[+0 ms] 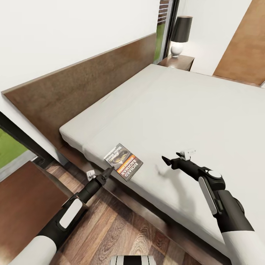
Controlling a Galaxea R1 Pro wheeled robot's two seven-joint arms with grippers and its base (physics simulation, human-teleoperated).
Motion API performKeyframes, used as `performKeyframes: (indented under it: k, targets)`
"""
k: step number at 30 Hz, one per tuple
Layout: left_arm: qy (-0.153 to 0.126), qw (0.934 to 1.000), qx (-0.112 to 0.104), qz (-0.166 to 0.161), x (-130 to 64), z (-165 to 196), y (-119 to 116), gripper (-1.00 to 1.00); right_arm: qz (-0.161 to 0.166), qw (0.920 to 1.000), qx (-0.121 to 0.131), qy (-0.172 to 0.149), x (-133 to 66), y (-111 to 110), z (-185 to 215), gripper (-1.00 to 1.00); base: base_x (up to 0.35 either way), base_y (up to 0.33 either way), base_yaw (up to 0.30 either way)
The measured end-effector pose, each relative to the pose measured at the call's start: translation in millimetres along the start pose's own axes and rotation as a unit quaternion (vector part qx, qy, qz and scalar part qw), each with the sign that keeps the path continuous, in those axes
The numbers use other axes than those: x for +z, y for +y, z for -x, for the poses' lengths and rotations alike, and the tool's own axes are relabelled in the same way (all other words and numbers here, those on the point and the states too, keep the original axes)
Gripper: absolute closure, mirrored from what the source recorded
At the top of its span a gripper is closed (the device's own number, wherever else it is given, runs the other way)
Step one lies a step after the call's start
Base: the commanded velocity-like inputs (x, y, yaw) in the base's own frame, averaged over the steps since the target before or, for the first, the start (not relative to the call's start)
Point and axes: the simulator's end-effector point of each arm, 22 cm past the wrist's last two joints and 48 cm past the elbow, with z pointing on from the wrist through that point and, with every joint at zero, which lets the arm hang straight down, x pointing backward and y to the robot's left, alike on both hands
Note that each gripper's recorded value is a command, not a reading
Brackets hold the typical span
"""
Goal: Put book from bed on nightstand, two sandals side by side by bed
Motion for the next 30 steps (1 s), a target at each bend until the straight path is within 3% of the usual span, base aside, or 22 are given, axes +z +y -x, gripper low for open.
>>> performKeyframes:
  k: [21, 30]
  targets:
    - [-0.015, 0.9999, -0.002, 0.004, -2.6, 11, 4, -1.00, -0.001, 1.0000, 0.000, 0.001, 0.1, 0, -1, -1.00, 0.000, 0.000, 0.000]
    - [-0.032, 0.9993, -0.016, 0.005, -3.3, 18, 5, -1.00, 0.002, 1.0000, -0.001, 0.000, 0.0, 1, 0, -1.00, 0.000, 0.000, 0.000]
